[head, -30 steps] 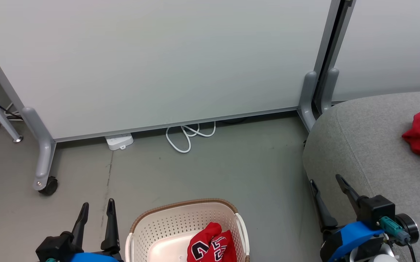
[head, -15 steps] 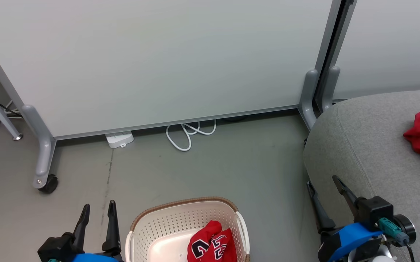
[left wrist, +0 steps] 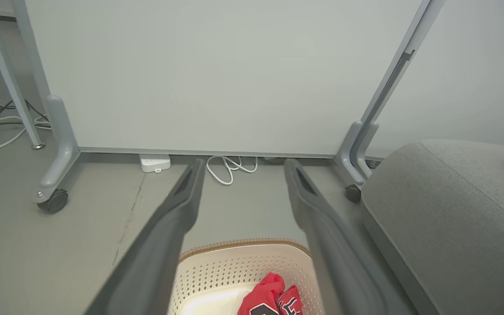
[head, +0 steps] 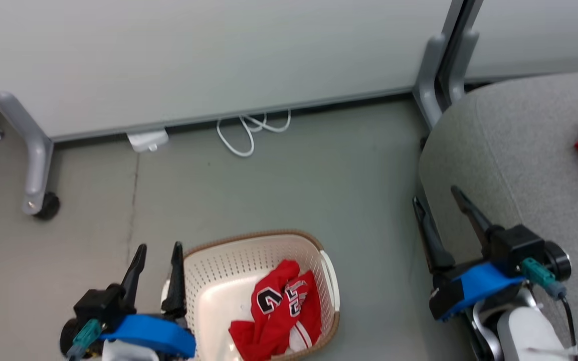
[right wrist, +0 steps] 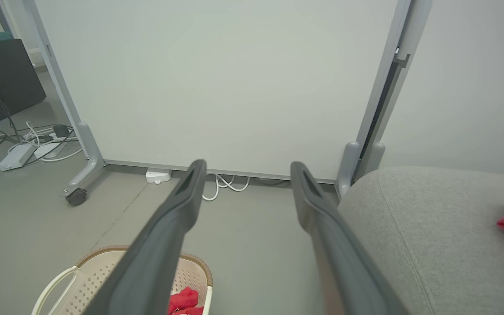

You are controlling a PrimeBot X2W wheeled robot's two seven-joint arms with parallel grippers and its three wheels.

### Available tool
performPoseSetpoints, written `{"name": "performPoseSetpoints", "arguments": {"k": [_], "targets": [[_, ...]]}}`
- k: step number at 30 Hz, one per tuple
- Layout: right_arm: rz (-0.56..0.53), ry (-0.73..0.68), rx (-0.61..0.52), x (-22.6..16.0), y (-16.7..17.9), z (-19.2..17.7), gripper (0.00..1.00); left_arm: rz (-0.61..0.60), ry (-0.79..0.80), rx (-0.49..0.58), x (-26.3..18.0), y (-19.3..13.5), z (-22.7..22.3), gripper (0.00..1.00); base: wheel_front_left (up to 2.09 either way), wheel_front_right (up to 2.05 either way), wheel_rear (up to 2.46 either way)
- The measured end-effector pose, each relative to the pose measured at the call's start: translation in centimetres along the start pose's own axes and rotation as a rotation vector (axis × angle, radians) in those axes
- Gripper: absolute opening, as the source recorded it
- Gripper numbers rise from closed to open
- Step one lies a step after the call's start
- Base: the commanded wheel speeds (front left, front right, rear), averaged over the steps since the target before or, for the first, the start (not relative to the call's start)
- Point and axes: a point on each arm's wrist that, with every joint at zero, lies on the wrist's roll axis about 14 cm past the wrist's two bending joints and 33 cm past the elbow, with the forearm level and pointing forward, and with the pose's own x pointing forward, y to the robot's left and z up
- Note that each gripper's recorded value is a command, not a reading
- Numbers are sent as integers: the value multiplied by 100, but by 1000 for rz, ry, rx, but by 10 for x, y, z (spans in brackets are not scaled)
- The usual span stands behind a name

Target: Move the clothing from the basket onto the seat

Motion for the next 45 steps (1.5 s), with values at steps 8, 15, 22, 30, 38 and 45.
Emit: {"name": "performPoseSetpoints", "arguments": {"k": [8,15,22,30,38,45], "targets": [[-7,38,-19,40,-12,-22,100,-138,153,3,53,-32,-51,100,0,0,0],[-12,78,-28,68,-23,-54,100,-255,347,3,85,-53,-123,100,0,0,0],[-33,110,-36,86,-39,-86,100,-336,563,3,94,-59,-206,100,0,0,0],[-39,184,-74,93,-51,-129,100,-357,763,-9,92,-52,-287,100,0,0,0],[-57,251,-76,90,-63,-167,100,-385,895,-1,89,-47,-347,100,0,0,0],[-69,281,-58,82,-66,-181,100,-386,992,-5,75,-48,-371,100,0,0,0]]}}
